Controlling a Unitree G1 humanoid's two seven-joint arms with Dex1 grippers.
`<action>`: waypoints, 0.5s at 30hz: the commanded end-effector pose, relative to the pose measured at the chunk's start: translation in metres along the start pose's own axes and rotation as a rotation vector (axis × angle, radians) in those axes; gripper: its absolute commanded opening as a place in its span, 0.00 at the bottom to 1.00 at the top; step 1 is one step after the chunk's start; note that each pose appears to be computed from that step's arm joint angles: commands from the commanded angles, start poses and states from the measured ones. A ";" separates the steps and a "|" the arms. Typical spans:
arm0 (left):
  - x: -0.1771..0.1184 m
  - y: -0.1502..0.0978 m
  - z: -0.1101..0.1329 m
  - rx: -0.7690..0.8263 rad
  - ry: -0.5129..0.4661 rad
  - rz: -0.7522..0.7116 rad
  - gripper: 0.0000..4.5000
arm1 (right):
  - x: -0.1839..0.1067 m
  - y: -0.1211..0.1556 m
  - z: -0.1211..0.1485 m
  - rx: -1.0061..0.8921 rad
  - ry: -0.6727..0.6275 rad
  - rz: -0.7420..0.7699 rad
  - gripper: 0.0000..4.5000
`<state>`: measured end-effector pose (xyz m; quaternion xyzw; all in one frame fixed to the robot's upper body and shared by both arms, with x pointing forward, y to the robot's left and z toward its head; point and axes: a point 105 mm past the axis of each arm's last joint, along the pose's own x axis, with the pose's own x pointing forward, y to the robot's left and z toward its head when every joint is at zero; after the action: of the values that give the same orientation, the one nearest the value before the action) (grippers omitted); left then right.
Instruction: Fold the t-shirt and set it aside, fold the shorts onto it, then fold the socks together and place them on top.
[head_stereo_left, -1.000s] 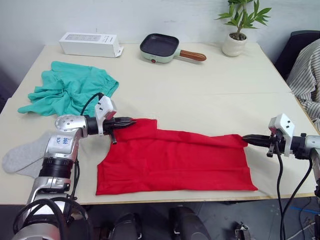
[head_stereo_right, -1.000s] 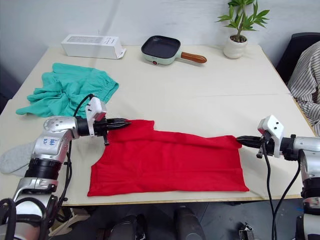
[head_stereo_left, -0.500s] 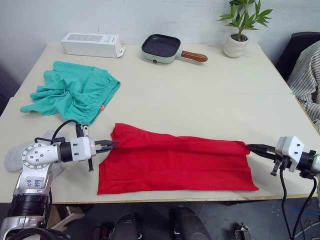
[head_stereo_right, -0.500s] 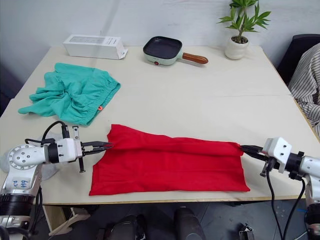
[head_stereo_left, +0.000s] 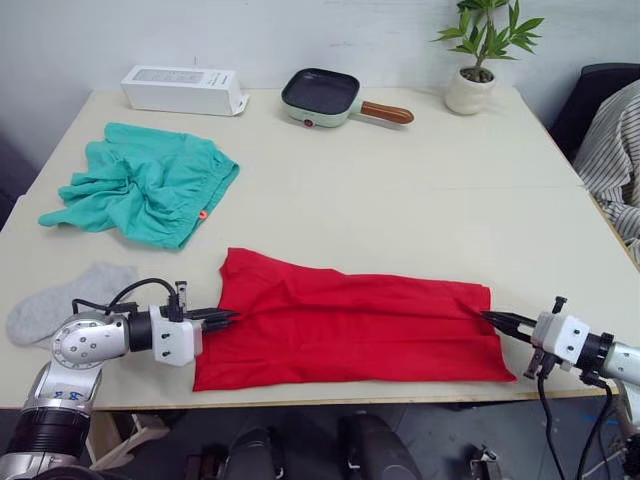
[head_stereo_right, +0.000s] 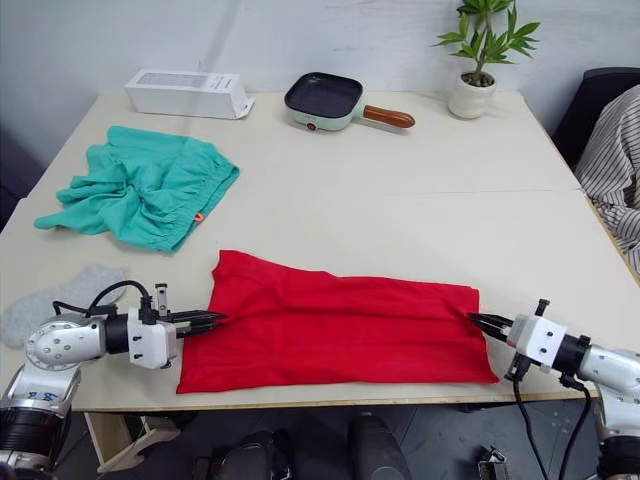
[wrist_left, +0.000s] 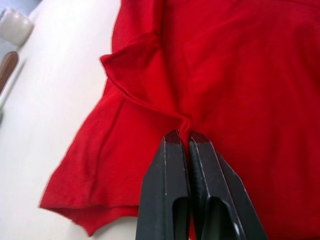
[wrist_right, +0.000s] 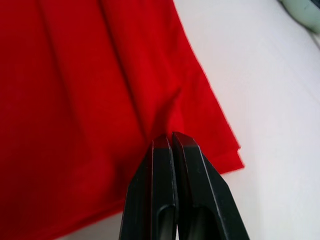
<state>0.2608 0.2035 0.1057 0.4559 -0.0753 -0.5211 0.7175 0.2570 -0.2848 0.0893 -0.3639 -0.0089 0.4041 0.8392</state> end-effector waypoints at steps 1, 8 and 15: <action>-0.005 0.005 0.011 -0.040 -0.043 0.018 0.14 | -0.012 -0.010 0.003 -0.002 0.015 -0.040 0.00; -0.033 0.017 0.017 -0.370 -0.070 0.040 0.61 | -0.042 -0.018 0.011 0.182 0.049 0.005 0.43; -0.035 0.059 0.025 -0.656 -0.184 0.127 0.58 | -0.035 -0.056 0.034 0.439 -0.030 -0.057 0.83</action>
<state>0.2683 0.2221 0.1701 0.1626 0.0088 -0.5132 0.8427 0.2578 -0.3173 0.1437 -0.1785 0.0708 0.3707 0.9087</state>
